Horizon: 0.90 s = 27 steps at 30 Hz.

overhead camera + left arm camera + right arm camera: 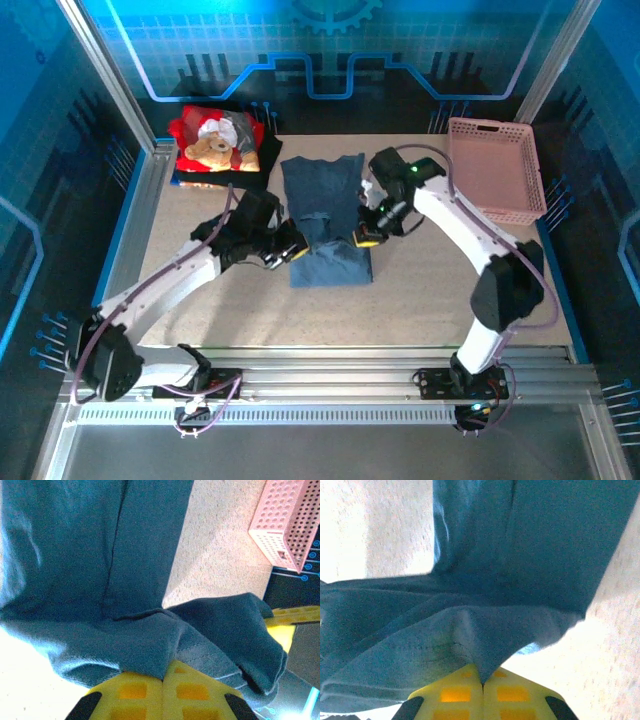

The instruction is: Fold and stack the t-shirts

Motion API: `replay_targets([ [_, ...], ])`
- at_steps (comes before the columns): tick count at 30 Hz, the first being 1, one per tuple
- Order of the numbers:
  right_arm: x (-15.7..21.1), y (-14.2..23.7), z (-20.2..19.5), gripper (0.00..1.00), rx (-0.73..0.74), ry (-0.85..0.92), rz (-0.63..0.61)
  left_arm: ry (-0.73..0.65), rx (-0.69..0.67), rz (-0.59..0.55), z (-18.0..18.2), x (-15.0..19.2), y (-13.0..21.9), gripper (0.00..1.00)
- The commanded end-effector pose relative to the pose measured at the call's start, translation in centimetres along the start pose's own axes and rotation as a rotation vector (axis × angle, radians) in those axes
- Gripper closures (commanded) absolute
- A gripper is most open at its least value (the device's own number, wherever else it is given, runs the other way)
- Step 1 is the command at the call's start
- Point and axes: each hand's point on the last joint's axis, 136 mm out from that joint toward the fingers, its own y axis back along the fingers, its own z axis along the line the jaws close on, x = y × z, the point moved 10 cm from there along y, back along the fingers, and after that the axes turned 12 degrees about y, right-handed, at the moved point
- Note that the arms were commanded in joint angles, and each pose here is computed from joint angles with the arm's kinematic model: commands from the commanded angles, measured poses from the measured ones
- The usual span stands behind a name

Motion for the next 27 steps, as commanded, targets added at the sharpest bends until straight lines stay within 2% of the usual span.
replay_targets([
  [1, -2.5, -0.4, -1.5, 1.00, 0.035, 0.021, 0.018, -0.088, 0.006, 0.040, -1.0, -2.5, -0.3, 1.00],
  [6, -6.2, -2.1, -4.0, 1.00, 0.077, -0.006, 0.022, -0.098, -0.012, 0.045, -1.4, -6.9, -2.7, 1.00],
  [12, -8.5, -4.7, -7.0, 1.00, 0.109, -0.044, 0.052, -0.090, -0.012, 0.077, -1.7, -10.6, -5.9, 1.00],
  [27, -12.2, -8.5, -11.7, 1.00, 0.129, -0.120, 0.057, -0.095, -0.078, 0.077, 0.1, -16.1, -11.4, 1.00],
])
